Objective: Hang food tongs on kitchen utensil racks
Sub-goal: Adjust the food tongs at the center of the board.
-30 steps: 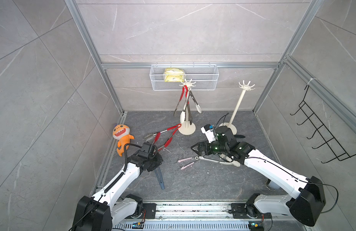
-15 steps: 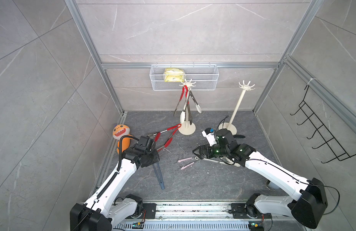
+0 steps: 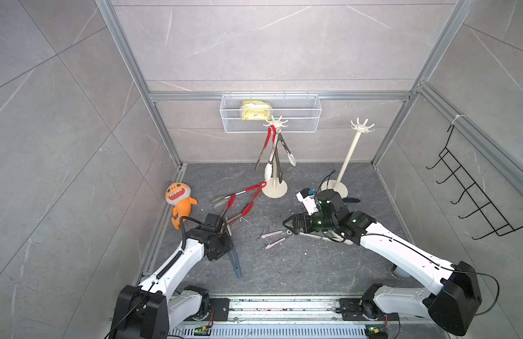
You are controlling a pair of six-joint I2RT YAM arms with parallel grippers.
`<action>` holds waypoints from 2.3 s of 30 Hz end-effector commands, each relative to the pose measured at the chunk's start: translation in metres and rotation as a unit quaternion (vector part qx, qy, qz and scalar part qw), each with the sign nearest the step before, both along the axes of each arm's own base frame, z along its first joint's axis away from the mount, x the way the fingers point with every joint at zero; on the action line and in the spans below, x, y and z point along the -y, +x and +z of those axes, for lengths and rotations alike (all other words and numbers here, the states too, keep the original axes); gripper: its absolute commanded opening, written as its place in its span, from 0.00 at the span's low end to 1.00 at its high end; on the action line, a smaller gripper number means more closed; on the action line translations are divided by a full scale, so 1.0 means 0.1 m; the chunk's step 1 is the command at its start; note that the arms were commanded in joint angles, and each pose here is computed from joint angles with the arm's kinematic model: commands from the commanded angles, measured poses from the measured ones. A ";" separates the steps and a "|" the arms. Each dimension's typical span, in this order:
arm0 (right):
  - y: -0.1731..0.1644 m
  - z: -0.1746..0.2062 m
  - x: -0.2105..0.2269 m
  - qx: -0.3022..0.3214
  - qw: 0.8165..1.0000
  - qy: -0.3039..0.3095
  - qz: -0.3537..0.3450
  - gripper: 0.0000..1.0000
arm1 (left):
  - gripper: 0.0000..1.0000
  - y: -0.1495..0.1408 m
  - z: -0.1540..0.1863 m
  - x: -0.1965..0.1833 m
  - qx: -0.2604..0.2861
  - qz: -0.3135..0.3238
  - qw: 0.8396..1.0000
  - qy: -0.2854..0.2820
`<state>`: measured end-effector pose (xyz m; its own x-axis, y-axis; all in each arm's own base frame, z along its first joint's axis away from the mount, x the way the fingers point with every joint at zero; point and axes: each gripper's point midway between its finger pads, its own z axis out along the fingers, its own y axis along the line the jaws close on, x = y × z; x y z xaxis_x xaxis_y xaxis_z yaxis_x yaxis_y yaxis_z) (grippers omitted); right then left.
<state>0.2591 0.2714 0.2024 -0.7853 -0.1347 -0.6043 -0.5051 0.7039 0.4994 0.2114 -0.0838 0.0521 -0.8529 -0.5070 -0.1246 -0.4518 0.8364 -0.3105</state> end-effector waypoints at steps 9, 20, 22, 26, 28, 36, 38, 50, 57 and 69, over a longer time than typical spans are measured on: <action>-0.10 0.00 0.01 -0.010 1.000 0.007 0.006 1.00 | 0.28 0.19 -0.21 -0.06 -0.009 0.040 0.999 0.021; -0.08 -0.01 -0.01 -0.009 1.000 0.006 0.009 1.00 | 0.20 0.23 -0.41 0.05 -0.029 0.045 0.999 0.006; -0.08 -0.01 -0.01 -0.009 1.000 0.005 0.009 1.00 | 0.16 0.20 -0.46 0.07 -0.034 0.053 0.998 -0.004; -0.10 -0.03 -0.01 -0.010 1.000 0.003 0.013 1.00 | 0.12 0.16 -0.45 0.14 -0.034 0.077 0.996 -0.030; -0.10 -0.04 -0.01 -0.010 1.000 0.002 0.015 1.00 | 0.11 0.18 -0.40 0.20 -0.025 0.093 0.994 -0.049; -0.14 -0.05 0.00 -0.006 1.000 -0.005 0.029 1.00 | 0.09 0.28 -0.15 0.48 0.023 0.170 0.980 -0.106; -0.16 -0.05 0.00 -0.006 0.999 -0.007 0.034 1.00 | 0.09 0.29 -0.10 0.53 0.030 0.194 0.974 -0.118; -0.22 -0.03 0.09 0.000 0.999 -0.013 0.037 0.99 | 0.09 0.21 -0.02 1.01 0.063 0.278 0.947 -0.150; -0.23 -0.06 0.22 -0.008 0.999 -0.023 0.021 1.00 | 0.09 0.25 -0.10 1.36 0.064 0.314 0.933 -0.164; -0.21 -0.01 0.32 -0.001 0.999 -0.031 -0.008 1.00 | 0.62 0.40 0.16 1.70 0.077 0.303 0.925 -0.214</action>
